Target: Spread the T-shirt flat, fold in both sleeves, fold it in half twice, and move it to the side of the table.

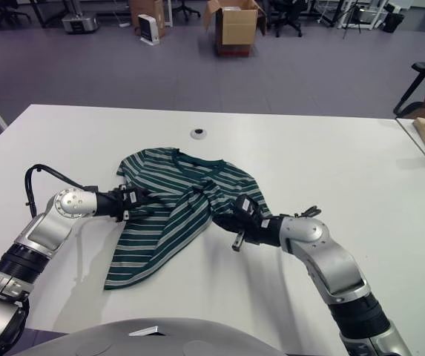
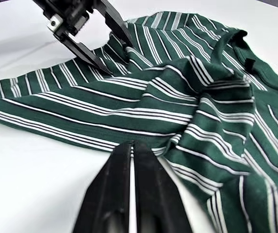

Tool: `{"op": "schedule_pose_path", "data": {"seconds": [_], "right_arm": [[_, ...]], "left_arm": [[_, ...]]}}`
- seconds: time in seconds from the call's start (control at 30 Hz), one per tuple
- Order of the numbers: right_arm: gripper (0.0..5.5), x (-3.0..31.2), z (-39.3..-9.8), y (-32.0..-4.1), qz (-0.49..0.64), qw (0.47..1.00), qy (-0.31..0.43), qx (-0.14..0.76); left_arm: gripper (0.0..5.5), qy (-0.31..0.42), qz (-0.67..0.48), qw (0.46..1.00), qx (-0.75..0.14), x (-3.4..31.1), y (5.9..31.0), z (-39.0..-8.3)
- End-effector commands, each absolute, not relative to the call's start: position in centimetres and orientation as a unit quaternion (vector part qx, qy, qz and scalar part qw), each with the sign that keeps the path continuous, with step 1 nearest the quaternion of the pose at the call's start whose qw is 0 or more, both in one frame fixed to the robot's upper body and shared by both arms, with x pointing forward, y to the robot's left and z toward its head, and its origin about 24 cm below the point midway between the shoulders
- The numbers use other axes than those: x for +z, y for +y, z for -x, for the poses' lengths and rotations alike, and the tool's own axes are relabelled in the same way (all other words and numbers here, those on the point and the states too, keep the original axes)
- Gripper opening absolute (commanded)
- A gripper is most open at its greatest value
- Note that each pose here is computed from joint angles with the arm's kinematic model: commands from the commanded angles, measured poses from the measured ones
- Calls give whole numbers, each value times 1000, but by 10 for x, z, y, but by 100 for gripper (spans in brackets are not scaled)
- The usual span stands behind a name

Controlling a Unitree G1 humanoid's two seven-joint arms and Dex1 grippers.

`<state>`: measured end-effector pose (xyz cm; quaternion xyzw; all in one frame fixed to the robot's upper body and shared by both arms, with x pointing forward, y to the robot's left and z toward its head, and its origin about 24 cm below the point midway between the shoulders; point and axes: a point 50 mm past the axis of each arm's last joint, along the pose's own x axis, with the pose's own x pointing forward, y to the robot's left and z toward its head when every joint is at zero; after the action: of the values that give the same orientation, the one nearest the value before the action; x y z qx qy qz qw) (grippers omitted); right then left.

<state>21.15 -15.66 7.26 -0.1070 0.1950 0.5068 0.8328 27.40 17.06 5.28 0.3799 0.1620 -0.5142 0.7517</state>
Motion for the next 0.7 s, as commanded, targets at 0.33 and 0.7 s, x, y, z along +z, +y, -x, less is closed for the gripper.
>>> {"op": "schedule_pose_path", "data": {"seconds": [0.33,0.7], "right_arm": [[152,43,-223,-154,441,704,90,550],[71,29,-224,-143,468,680,65,561]], "left_arm": [[295,196,-389,736,-518,41,175,-273],[295,196,-394,728,-526,42,175,-274]]}}
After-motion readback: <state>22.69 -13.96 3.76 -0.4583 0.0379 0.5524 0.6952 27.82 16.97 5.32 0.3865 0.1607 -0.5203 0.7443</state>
